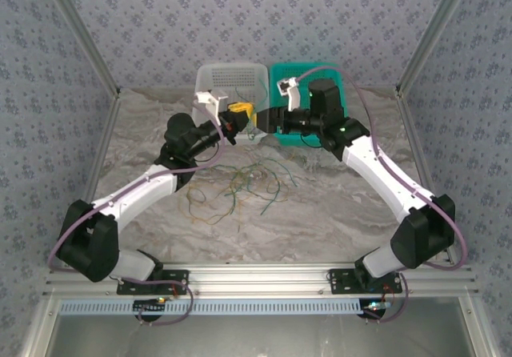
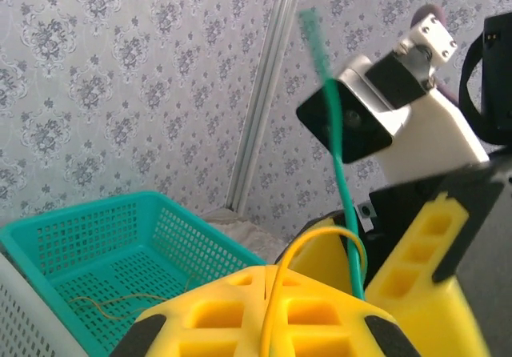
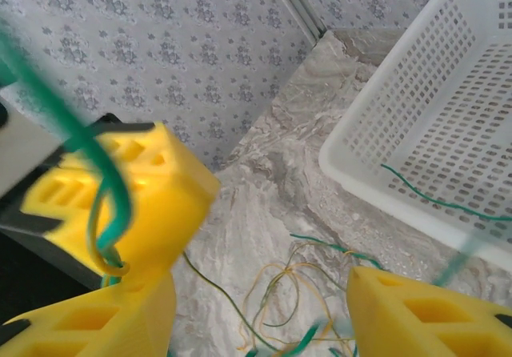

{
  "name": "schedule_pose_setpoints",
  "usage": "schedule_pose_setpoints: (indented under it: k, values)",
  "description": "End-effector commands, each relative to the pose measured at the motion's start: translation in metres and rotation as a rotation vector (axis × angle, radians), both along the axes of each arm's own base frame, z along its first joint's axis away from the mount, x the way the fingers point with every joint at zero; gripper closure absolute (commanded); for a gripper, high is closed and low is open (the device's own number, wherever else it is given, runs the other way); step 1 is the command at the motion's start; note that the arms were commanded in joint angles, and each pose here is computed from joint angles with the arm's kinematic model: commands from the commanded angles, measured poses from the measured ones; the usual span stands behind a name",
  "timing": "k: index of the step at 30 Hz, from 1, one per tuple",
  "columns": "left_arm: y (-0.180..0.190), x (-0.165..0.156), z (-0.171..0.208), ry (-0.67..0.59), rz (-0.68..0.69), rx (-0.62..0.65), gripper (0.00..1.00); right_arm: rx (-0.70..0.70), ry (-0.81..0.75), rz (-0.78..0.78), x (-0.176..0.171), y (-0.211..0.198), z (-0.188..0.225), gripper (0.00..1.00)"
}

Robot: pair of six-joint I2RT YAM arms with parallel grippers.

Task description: Untangle the cables

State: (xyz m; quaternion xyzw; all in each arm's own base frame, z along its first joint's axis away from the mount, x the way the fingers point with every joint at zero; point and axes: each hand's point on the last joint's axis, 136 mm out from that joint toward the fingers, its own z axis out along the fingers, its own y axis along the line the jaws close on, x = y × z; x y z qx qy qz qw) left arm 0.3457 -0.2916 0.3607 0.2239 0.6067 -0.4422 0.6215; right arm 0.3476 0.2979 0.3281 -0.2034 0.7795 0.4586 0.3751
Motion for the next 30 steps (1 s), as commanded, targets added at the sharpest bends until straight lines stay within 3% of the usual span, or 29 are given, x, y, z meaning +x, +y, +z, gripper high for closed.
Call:
schedule_pose_setpoints:
  k: [1,10,19,24,30]
  values:
    - [0.006,-0.011,0.029,-0.060,-0.001,-0.044,1.00,-0.028,-0.095,-0.002,0.004,-0.001,0.002,0.39]
    - [0.008,-0.011,0.024,-0.079,0.020,0.007,1.00,-0.208,-0.152,-0.130,0.005,-0.046,-0.016,0.37]
    - [0.004,-0.016,0.020,-0.093,-0.012,0.033,1.00,-0.128,-0.133,-0.199,0.000,-0.080,0.020,0.30]
    - [-0.001,-0.025,0.013,-0.125,-0.066,0.071,1.00,-0.017,-0.062,-0.039,-0.007,-0.061,0.043,0.26]
    - [-0.009,-0.036,0.009,-0.147,-0.139,0.107,1.00,0.032,-0.162,0.257,-0.033,-0.029,0.058,0.22]
